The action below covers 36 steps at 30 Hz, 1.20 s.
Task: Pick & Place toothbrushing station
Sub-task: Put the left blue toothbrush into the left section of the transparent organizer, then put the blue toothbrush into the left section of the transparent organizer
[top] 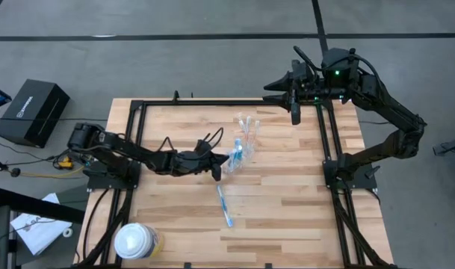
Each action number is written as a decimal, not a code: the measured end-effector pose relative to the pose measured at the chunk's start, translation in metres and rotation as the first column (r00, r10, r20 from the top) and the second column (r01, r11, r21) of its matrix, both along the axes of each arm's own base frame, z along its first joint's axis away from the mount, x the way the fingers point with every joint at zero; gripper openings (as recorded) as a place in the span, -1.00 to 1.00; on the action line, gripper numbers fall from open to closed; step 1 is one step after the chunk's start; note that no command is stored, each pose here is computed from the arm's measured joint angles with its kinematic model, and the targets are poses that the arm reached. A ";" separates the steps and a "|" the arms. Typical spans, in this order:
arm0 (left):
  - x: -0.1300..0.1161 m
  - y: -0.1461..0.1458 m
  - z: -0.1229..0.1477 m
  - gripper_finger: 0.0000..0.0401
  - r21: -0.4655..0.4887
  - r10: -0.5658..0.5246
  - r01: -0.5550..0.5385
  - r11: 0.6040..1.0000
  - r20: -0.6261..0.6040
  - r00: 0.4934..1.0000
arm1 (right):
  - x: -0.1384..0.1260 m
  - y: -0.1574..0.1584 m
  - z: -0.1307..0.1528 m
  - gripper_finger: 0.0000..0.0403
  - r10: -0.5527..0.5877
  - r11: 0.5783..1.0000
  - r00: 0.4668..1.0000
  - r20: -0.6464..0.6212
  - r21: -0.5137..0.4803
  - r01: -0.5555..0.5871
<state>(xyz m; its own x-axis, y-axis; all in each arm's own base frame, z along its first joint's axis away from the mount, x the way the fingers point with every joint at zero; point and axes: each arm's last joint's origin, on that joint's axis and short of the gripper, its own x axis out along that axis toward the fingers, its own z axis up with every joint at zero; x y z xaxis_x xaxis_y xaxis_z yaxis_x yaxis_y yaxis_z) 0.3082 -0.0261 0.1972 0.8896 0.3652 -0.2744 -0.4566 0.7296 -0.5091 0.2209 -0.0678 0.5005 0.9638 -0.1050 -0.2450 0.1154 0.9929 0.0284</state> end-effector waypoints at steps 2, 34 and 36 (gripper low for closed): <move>0.001 0.000 -0.001 -1.00 -0.005 -0.008 0.008 1.000 0.003 1.000 | 0.000 0.000 0.000 -0.21 0.001 1.000 1.000 0.000 0.002 -0.001; -0.069 0.029 0.087 -0.10 0.147 -0.216 0.209 0.967 0.032 0.976 | -0.001 0.001 -0.003 -0.21 0.005 1.000 0.999 -0.033 0.012 -0.004; -0.080 0.030 0.092 -0.14 0.140 -0.239 0.235 0.962 0.012 0.971 | -0.001 0.001 -0.003 -0.21 0.003 1.000 1.000 -0.031 0.019 -0.002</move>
<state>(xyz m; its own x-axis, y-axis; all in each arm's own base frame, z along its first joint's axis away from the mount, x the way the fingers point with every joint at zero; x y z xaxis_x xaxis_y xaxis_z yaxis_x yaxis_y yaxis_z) 0.2279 0.0038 0.2887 0.9619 0.1753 -0.2098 -0.2490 0.8785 -0.4078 0.2201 -0.0672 0.4974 0.9560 -0.0977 -0.2767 0.1140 0.9925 0.0433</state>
